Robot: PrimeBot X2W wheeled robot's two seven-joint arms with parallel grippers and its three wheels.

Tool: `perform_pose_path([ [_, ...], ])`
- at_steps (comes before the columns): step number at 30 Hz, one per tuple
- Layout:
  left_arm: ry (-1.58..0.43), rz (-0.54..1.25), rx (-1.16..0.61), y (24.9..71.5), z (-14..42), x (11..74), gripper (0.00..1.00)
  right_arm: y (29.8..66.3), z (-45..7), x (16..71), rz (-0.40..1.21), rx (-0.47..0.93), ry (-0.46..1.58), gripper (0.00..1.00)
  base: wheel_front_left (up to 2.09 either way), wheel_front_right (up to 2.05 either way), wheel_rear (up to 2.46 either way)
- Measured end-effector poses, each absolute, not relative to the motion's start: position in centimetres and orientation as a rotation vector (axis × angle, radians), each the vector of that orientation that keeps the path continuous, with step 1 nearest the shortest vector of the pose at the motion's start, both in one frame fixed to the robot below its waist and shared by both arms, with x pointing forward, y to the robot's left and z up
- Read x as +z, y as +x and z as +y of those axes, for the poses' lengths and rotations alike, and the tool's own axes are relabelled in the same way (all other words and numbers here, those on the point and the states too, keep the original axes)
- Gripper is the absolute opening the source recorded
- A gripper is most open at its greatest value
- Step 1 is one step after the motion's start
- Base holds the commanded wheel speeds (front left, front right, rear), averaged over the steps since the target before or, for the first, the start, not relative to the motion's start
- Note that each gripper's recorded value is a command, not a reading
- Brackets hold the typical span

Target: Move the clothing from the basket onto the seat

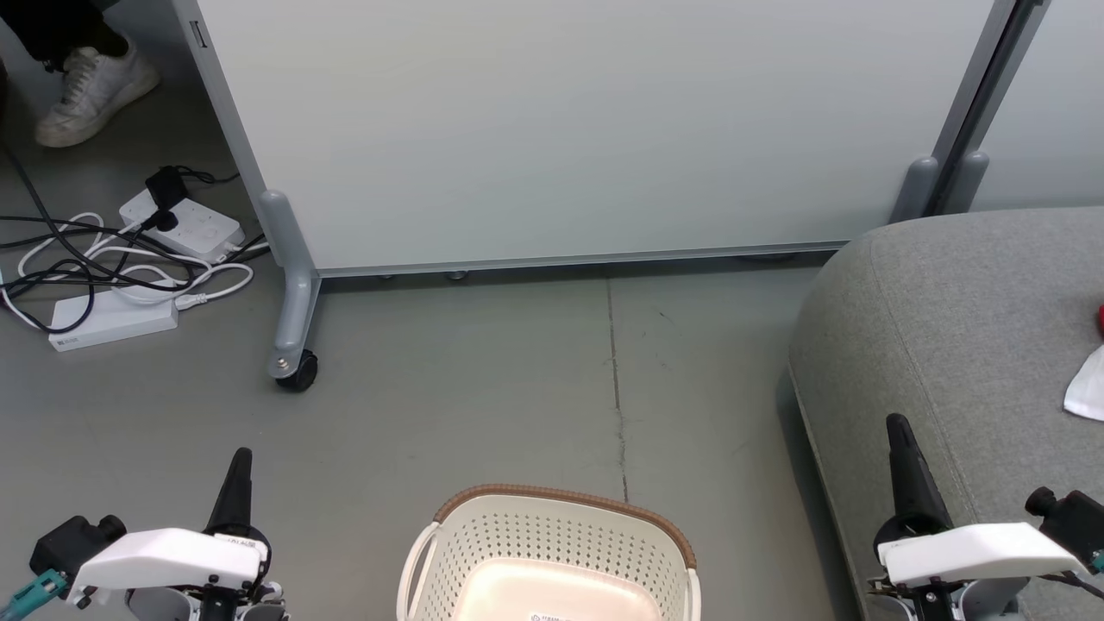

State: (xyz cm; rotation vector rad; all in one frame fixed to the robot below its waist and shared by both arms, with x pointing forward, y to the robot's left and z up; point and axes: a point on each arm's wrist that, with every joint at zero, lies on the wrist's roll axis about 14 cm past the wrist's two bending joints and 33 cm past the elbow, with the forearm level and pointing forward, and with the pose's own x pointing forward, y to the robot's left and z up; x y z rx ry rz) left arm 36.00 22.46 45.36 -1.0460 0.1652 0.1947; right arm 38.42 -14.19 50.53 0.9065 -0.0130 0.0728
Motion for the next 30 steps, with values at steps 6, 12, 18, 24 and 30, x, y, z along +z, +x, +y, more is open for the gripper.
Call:
perform_pose_path([
  [6, -1.107, 0.159, 0.194, 36.2, 22.9, 45.6, 0.0, 38.7, -14.2, 50.5, -0.005, 0.065, 0.978, 0.0, 0.0, 0.0, 0.0],
  [12, -1.16, 0.142, 0.185, 36.7, 23.2, 46.2, 0.0, 38.9, -14.2, 50.4, 0.005, 0.057, 1.044, 0.0, 0.0, 0.0, 0.0],
  [18, -1.214, 0.132, 0.181, 36.9, 23.6, 46.4, 0.0, 39.2, -14.0, 50.6, 0.006, 0.056, 1.108, 0.0, 0.0, 0.0, 0.0],
  [24, -1.264, 0.108, 0.167, 37.4, 23.9, 47.2, 0.0, 39.5, -14.0, 50.8, 0.007, 0.056, 1.168, 0.0, 0.0, 0.0, 0.0],
  [30, -1.312, 0.096, 0.156, 37.6, 24.2, 47.5, 0.0, 39.8, -14.0, 50.9, 0.011, 0.05, 1.227, 0.0, 0.0, 0.0, 0.0],
])
